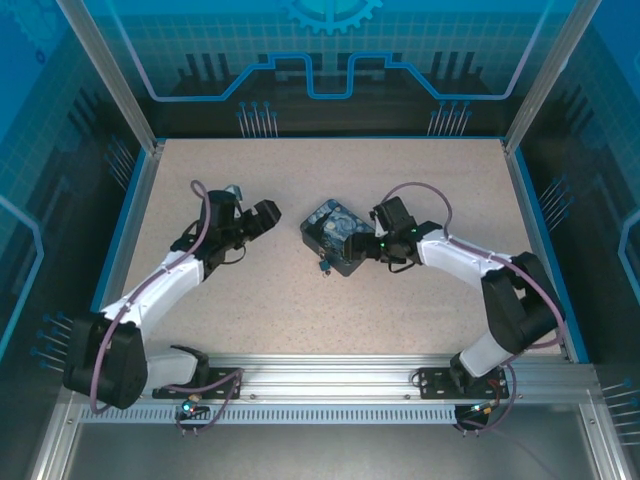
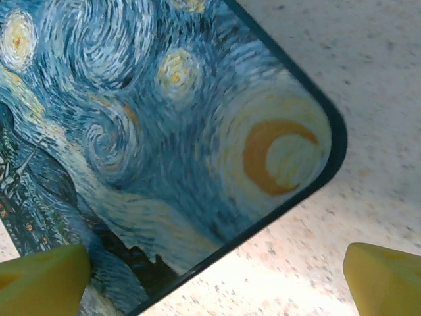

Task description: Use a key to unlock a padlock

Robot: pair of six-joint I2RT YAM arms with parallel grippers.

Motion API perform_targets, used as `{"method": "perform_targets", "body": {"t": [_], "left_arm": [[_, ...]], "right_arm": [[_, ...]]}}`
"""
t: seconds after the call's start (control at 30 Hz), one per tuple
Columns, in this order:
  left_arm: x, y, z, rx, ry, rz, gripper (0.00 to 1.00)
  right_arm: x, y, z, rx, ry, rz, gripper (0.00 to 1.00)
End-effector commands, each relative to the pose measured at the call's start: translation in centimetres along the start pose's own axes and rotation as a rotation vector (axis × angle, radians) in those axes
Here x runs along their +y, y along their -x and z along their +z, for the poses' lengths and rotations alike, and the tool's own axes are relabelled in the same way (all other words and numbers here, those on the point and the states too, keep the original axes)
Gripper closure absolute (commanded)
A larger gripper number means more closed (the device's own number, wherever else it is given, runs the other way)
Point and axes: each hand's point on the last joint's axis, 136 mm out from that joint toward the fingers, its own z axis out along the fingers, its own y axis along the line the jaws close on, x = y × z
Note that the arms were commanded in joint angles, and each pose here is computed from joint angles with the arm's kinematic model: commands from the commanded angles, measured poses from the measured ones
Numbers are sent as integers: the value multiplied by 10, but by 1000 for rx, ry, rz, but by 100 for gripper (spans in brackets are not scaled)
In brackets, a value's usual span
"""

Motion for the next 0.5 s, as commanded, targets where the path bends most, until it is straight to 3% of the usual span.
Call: {"method": "perform_targets", "body": {"t": [0.0,0.47], "left_arm": [[3,-2,-15,2,-22,15,10],[13,-6,-17,19,-51,-6,9]], "right_arm": [[24,41,1,-83,100,-48,0],[64,107,53,-113,261,-252,0]]}}
